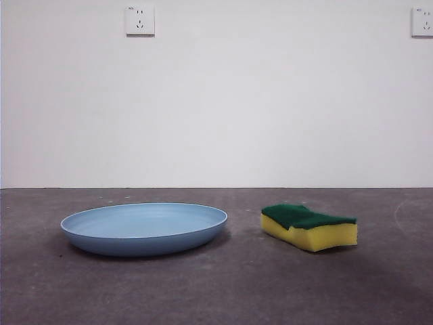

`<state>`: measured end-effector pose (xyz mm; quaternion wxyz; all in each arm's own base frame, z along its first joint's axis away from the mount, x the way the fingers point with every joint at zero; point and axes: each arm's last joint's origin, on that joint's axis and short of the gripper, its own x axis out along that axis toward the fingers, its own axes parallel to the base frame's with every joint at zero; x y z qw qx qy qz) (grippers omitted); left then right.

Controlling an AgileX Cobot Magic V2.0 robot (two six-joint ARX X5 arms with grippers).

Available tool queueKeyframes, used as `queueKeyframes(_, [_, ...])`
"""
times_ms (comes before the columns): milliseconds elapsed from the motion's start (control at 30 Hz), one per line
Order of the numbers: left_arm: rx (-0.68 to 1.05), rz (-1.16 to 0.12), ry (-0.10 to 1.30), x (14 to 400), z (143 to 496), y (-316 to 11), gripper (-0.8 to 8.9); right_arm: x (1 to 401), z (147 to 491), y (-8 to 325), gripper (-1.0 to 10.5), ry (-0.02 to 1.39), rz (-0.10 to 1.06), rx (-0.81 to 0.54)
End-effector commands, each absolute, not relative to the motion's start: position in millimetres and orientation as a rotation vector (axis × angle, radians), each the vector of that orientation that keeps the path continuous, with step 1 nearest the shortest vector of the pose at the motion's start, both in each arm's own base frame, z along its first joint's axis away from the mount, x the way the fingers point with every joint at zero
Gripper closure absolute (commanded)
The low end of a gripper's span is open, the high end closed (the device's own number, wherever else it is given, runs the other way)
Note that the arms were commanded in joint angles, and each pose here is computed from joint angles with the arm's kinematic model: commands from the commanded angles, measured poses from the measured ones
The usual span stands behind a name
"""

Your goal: Pick up the plate,pick up the cloth,clean the plate with the cloth

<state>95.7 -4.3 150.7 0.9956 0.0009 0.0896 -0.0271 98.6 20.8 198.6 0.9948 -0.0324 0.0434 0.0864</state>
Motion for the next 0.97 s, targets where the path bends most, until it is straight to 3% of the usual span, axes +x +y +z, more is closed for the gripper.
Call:
queueKeyframes(33, [-0.005,-0.058,0.192,96.2,146.5,-4.3,8.14,98.7,179.8,20.8,9.5,0.107,0.174,-0.059])
queueKeyframes(467, [-0.005,-0.058,0.192,96.2,146.5,-4.3,8.14,94.1,148.2,19.9,9.5,0.173,0.174,-0.039])
queueKeyframes(733, [-0.005,-0.058,0.192,96.2,146.5,-4.3,8.14,94.7,147.4,20.0,9.5,0.191,0.167,0.048])
queueKeyframes(967, [-0.005,-0.058,0.192,96.2,146.5,-4.3,8.14,94.9,147.3,19.9,9.5,0.194,0.162,0.047])
